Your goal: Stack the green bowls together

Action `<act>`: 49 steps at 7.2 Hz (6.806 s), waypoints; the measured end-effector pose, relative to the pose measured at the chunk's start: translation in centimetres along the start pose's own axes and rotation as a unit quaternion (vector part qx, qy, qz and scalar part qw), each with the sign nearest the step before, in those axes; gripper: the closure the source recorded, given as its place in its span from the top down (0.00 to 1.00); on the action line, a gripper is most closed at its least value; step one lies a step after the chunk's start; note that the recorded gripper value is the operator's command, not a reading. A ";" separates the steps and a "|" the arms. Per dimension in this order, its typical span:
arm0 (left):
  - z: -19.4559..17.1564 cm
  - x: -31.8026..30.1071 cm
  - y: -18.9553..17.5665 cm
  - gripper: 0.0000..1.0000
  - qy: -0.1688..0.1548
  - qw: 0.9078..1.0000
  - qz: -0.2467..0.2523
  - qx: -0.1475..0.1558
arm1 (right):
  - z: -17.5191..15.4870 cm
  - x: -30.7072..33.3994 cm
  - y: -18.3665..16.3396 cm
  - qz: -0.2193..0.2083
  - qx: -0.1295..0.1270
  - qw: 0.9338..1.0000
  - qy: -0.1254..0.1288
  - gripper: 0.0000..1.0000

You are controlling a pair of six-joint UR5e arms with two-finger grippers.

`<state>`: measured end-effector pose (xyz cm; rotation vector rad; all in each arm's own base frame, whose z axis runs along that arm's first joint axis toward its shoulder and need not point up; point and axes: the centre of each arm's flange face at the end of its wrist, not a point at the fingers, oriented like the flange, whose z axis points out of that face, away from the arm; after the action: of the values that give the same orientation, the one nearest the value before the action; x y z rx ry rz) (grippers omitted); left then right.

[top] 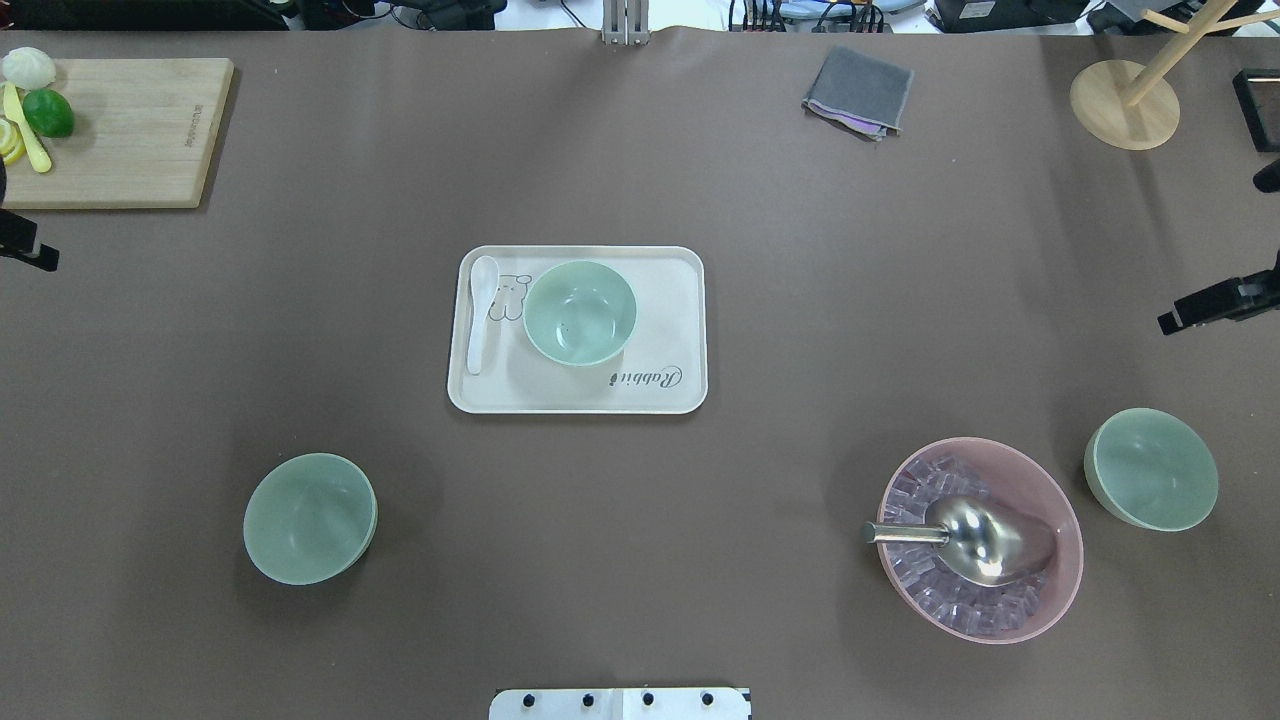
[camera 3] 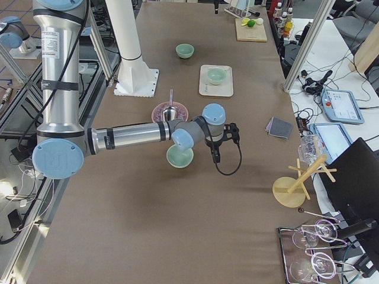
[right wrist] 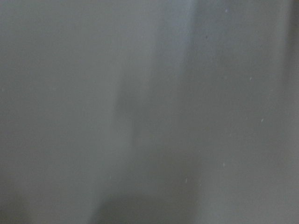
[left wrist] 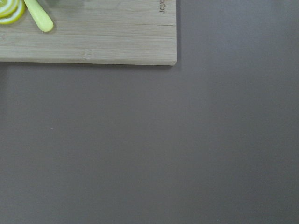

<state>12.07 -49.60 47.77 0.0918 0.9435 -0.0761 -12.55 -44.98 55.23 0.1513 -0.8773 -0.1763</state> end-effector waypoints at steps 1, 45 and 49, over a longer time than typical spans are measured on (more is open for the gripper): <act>0.8 2.5 0.3 0.94 0.004 1.000 -0.009 -0.005 | 0.9 -0.2 2.6 -0.010 -0.014 1.000 -0.001 0.82; 11.1 22.8 16.5 0.00 0.007 0.994 -0.031 -0.101 | 5.0 -42.8 -19.1 0.111 0.011 0.991 -0.067 1.00; 8.1 34.5 5.8 0.00 0.035 0.994 -0.065 -0.079 | -1.4 -27.4 -18.0 0.095 0.004 0.993 -0.070 1.00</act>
<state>39.37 -45.56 24.79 -0.1141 1.0213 -0.1196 -30.25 -56.51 30.15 0.0634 -1.0273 -0.0056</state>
